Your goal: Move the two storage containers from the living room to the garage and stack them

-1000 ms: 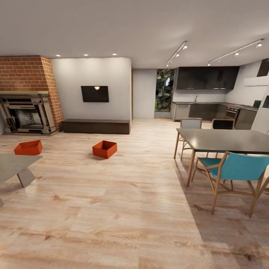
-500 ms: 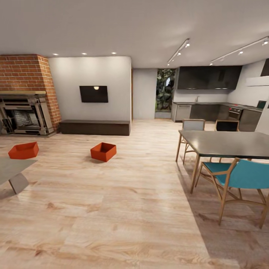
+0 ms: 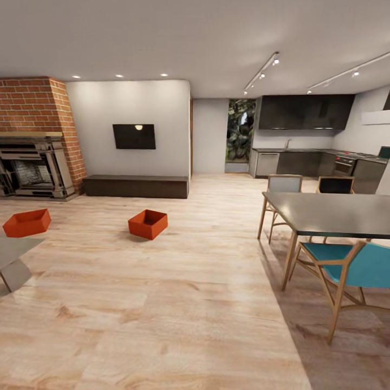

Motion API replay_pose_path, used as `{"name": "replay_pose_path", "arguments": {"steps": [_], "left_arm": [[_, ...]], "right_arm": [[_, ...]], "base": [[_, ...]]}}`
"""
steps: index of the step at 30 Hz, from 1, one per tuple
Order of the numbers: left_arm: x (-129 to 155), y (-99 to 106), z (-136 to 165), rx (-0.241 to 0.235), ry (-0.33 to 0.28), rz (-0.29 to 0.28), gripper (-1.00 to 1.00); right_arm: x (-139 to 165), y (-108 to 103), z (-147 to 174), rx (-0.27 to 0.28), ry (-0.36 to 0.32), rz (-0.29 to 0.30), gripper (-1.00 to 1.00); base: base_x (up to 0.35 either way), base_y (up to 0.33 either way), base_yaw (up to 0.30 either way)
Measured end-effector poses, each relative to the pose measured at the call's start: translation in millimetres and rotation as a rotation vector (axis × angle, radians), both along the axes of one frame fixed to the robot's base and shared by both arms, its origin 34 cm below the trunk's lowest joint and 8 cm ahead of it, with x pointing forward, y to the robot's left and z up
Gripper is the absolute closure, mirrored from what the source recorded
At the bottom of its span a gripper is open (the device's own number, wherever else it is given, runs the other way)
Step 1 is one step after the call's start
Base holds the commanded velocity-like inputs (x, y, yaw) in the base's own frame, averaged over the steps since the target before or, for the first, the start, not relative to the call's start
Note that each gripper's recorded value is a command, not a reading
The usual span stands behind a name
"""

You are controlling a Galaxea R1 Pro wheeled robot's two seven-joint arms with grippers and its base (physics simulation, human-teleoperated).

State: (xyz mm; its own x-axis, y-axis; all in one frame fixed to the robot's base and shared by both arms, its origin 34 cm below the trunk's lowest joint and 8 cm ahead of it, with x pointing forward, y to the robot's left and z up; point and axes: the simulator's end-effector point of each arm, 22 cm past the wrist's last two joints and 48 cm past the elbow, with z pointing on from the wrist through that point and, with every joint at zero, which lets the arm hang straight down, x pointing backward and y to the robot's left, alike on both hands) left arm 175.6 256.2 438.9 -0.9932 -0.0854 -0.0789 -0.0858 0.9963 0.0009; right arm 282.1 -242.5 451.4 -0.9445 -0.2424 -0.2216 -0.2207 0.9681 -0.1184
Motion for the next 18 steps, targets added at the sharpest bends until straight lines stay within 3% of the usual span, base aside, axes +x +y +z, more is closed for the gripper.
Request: {"name": "replay_pose_path", "arguments": {"steps": [18], "left_arm": [[0.1,0.0,0.0,-0.001,0.0,-0.001,-1.0]], "right_arm": [[0.1,-0.1,0.0,0.0,0.0,0.0,-1.0]], "base": [[0.323,0.0,0.0]]}}
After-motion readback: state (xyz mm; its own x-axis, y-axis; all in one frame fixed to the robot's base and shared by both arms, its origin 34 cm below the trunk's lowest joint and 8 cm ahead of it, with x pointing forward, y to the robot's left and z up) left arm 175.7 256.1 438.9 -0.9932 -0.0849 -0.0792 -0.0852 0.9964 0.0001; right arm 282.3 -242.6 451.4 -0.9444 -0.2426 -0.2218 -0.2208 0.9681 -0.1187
